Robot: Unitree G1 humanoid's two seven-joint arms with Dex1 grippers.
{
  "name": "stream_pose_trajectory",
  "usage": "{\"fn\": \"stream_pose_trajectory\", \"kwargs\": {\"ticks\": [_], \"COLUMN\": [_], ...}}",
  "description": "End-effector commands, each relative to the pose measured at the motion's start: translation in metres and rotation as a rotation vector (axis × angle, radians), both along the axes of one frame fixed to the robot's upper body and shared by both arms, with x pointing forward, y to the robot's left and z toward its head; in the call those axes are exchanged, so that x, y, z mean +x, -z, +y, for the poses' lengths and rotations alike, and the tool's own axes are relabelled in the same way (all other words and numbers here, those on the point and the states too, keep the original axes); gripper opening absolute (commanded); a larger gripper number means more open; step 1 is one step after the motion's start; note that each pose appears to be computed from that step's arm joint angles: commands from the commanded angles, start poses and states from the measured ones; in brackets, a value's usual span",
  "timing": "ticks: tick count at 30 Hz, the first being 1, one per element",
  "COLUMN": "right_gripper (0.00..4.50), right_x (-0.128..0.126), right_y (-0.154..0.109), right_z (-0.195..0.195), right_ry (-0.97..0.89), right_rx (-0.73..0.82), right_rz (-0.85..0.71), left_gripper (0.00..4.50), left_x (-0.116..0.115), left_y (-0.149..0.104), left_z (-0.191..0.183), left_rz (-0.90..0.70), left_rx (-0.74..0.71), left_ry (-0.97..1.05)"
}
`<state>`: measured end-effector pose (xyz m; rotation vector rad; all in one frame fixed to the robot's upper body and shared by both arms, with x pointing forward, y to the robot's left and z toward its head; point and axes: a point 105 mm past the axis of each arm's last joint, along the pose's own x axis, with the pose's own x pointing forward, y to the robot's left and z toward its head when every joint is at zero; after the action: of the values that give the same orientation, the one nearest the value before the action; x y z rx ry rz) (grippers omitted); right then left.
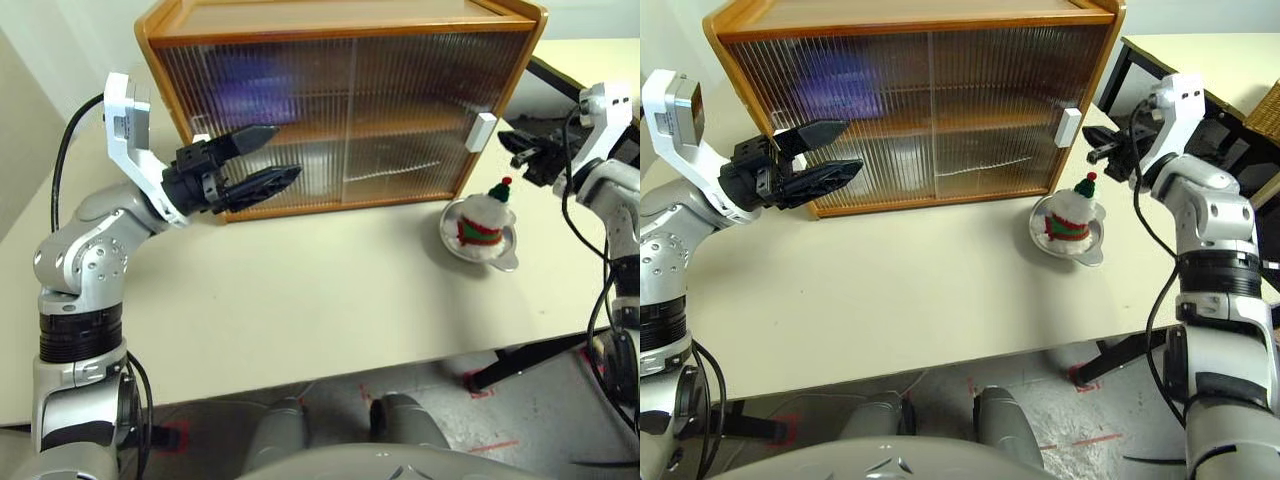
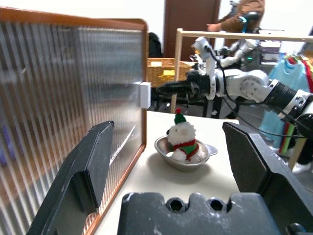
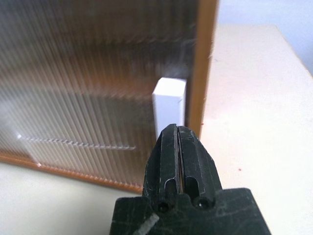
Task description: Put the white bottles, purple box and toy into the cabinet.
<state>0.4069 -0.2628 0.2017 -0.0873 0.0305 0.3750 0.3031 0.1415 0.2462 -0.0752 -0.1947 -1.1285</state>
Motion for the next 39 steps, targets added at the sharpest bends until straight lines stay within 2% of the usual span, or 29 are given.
{"fn": "stream_pose_trajectory", "kwargs": {"ticks": [1,3,15,30,39], "right_gripper": [0.04,0.04,0.04,0.04,0.04], "right_x": [0.009,0.014,0.026,0.031,0.032], "right_y": [0.009,0.012,0.012,0.001,0.002], "right_z": [-0.011,-0.015,-0.01,0.035,0.047], "right_ry": [0.074,0.105,0.108,-0.013,-0.033], "right_rx": [-0.069,-0.112,-0.138,-0.124,-0.108], "right_rz": [0.064,0.078,0.099,0.072,0.081], "left_gripper": [4.5,4.5,4.5,4.5,4.5], "left_x": [-0.003,-0.004,-0.007,-0.006,-0.005], "left_y": [-0.003,-0.003,-0.005,-0.004,-0.004], "left_z": [-0.003,-0.004,-0.004,-0.002,-0.001], "left_rz": [-0.027,-0.032,-0.039,-0.041,-0.043], "left_rx": [-0.003,-0.006,-0.027,-0.017,-0.02], "left_ry": [-0.012,-0.017,-0.044,-0.063,-0.07]}}
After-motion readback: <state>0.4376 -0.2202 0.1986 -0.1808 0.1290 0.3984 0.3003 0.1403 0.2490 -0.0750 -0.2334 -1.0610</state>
